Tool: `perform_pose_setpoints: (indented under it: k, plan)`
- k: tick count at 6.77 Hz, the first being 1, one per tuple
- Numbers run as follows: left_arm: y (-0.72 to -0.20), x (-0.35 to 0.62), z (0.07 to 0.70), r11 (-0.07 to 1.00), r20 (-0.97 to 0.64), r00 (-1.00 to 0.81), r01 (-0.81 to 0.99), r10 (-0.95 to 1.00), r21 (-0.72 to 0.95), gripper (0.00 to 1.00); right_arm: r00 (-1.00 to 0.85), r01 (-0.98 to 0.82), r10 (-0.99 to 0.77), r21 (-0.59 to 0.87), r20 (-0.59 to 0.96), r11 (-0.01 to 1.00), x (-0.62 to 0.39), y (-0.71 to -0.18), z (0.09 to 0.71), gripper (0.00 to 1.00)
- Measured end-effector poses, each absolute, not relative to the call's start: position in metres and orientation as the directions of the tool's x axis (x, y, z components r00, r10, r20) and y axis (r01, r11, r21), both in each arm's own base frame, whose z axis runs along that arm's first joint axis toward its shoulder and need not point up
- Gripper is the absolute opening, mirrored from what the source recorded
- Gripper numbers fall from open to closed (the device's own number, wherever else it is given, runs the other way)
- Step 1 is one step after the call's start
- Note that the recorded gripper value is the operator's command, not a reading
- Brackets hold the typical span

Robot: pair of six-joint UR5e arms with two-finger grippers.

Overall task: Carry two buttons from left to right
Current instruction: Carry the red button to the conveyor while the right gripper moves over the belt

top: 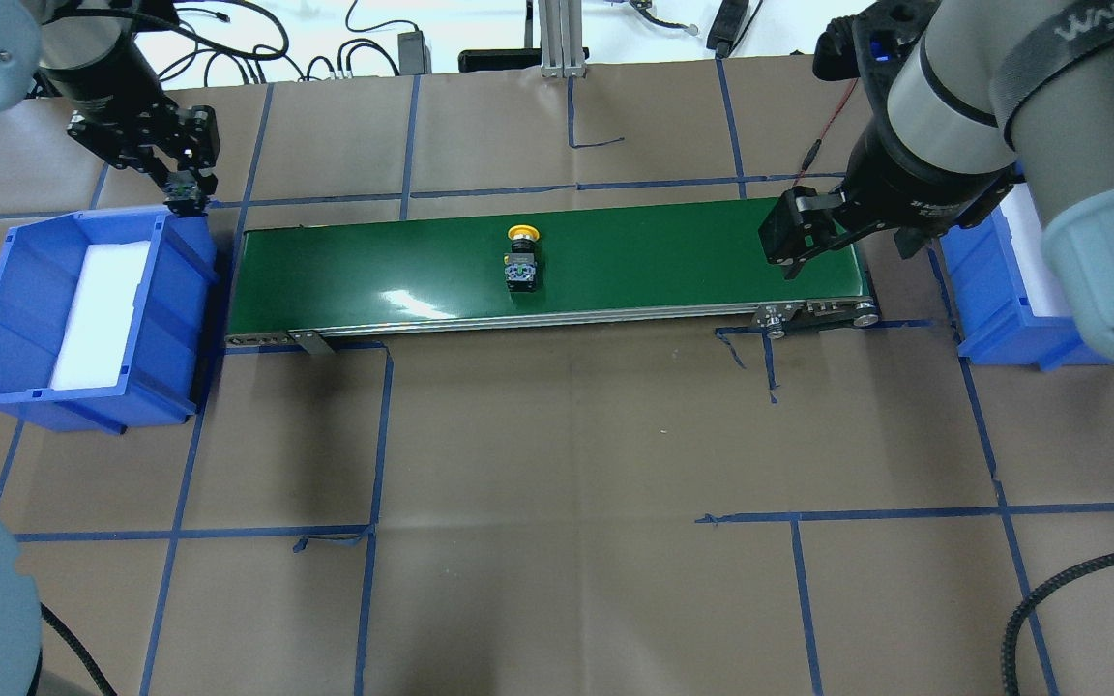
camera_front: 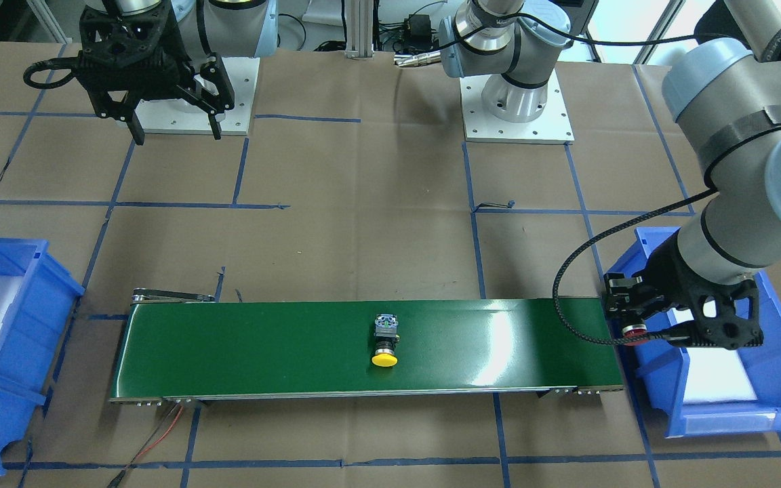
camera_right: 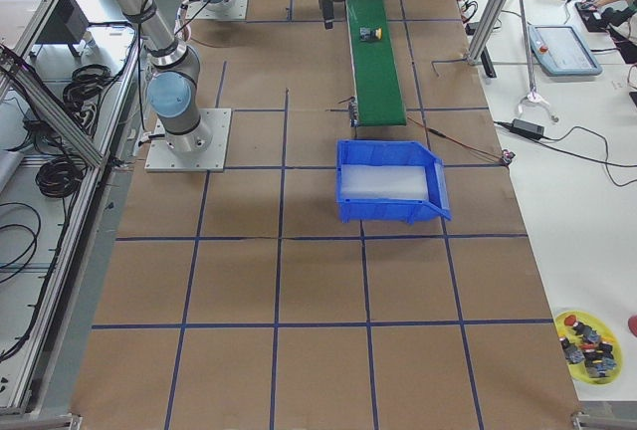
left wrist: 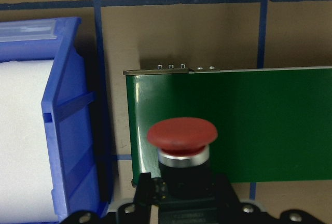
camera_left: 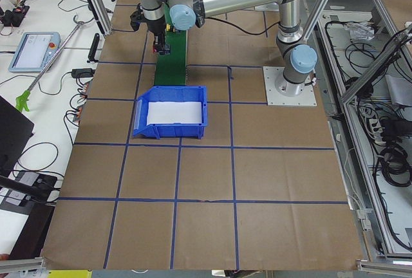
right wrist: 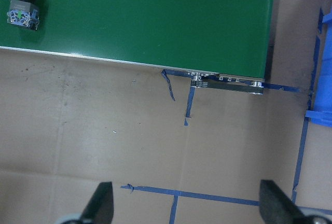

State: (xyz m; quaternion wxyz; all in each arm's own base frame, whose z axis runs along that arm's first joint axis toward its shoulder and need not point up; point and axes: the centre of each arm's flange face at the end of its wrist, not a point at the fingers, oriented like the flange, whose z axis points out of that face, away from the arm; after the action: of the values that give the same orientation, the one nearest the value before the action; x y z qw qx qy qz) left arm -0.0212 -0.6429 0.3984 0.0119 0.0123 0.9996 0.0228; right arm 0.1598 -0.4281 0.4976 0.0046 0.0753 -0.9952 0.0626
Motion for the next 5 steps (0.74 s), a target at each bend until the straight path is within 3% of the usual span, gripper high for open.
perform_pose_setpoints:
  k: [3, 5]
  plan:
    - [-0.638, -0.025, 0.386, 0.996, -0.018, -0.998, 0.06, 0.061, 0.07, 0.11, -0.988, -0.154, -0.154, -0.11, 0.007, 0.982, 0.163, -0.441, 0.472, 1.0]
    - [-0.625, -0.027, 0.351, 0.99, -0.007, -0.994, 0.109, 0.111, 0.093, 0.11, -0.987, -0.153, -0.16, -0.174, -0.031, 0.973, 0.17, -0.474, 0.453, 1.0]
